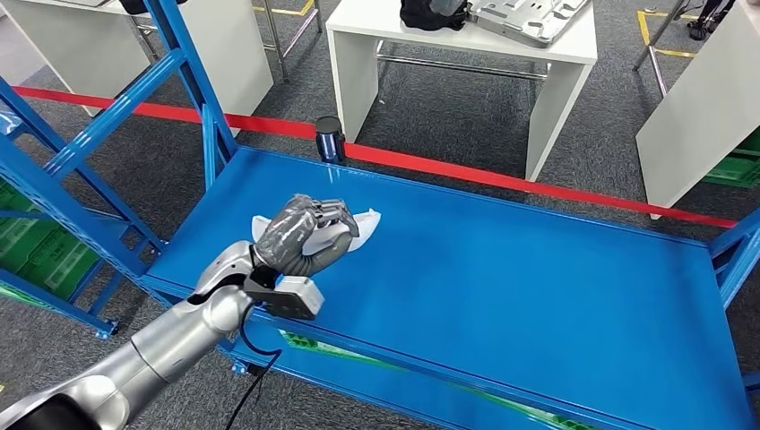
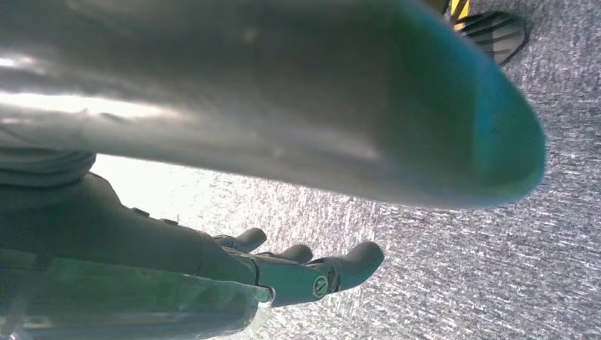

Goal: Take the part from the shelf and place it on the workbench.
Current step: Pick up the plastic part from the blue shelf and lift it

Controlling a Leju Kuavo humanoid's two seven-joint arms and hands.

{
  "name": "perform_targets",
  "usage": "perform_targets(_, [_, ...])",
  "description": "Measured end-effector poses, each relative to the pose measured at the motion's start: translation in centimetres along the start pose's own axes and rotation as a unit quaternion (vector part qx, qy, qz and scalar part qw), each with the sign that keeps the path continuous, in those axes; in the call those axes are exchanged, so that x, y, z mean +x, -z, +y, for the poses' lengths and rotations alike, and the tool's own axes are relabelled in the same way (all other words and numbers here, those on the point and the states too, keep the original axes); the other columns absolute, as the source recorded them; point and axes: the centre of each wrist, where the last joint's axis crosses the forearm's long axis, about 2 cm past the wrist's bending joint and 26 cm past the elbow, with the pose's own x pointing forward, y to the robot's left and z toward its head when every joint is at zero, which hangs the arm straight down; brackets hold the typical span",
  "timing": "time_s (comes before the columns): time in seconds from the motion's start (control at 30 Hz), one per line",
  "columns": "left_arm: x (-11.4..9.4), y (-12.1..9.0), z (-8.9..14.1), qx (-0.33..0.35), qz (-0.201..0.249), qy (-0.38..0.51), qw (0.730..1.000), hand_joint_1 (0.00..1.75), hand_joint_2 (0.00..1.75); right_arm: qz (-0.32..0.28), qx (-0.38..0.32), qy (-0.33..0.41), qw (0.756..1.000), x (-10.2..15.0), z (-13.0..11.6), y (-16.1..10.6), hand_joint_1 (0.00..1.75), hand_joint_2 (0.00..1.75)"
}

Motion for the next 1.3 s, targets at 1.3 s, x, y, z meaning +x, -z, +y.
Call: perform_targets(1.3, [11.8,-2.4,-2.0,0.112,-0.136,-0.533,0.827,1.75,1.75,0.016,0.01,0.011,1.0,-1.6,1.0,-0.1,0.0,0.0])
